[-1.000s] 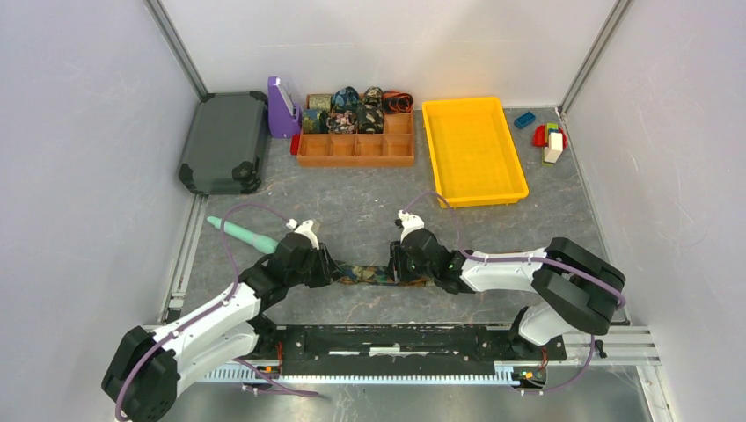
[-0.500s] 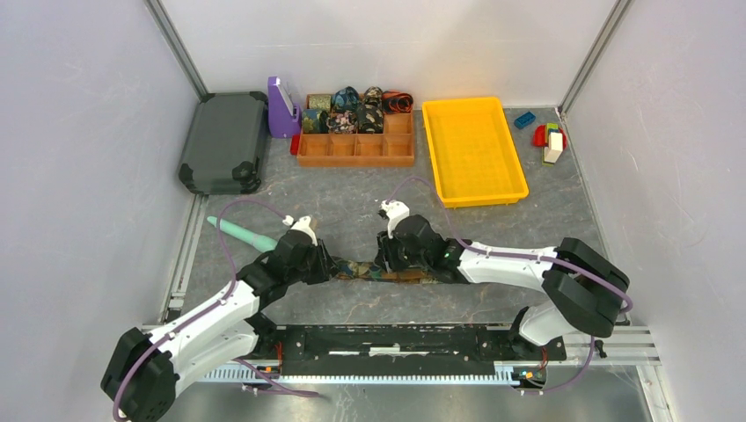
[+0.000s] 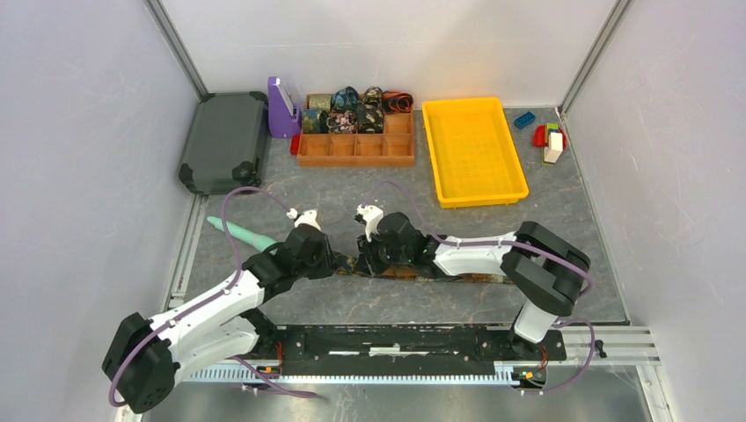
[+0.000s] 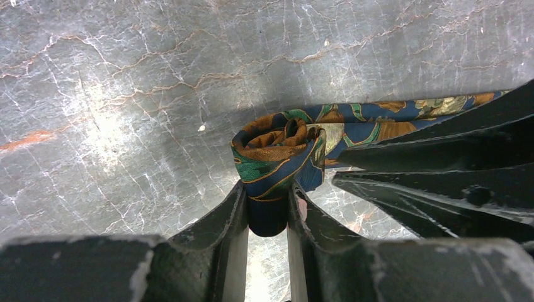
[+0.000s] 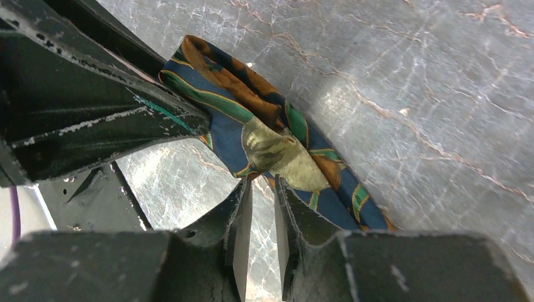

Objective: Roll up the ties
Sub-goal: Roll the tie at the center of the board.

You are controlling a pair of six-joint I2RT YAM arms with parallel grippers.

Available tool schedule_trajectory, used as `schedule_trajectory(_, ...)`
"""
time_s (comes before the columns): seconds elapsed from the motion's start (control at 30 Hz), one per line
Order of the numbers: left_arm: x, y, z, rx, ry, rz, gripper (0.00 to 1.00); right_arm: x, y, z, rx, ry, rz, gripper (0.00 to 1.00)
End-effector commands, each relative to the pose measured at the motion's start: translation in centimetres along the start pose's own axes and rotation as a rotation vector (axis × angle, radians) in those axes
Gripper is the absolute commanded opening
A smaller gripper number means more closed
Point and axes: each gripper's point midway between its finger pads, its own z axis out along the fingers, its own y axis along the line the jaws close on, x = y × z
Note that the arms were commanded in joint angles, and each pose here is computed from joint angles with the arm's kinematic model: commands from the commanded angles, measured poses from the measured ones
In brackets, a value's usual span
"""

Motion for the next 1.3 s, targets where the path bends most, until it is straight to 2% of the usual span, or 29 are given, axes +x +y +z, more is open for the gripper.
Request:
schedule_trajectory(0.0,-1.7,-0.4,-0.4,-0.035,-0.046,0.040,0.24,-2.7,2.0,1.3,-0.076,-0.061,-0.023,0.25)
schedule_trajectory(0.33,-2.5,-0.7,-0.9,-0.114,-0.066,0.083,0.24,-2.6,1.9,3.4,-0.091,-0.037,-0.016,0.23)
schedule_trajectory(0.6,-2.6,-0.6,-0.8,-0.182,-0.075,0.127,0.23,-2.6,0.2,1.0,-0.035,-0.054,-0.007,0.23)
schedule_trajectory(0.8,-2.8,-0.7,-0.6,-0.215,-0.078,0.150,0.22,-2.4,-4.4,-1.7,0.145,-0.100,0.005,0.23)
schedule_trajectory(1.13,-3.1,-0.8,-0.5,-0.245,-0.092,0.168,0.22,1.4,-11.0,-3.6,0.464,-0.015,0.052,0.21)
schedule_trajectory(1.27,-3.1,-0.9,-0.4,-0.254,-0.097,0.175,0.22,2.8,-11.7,-4.2,0.515,0.006,0.099,0.21)
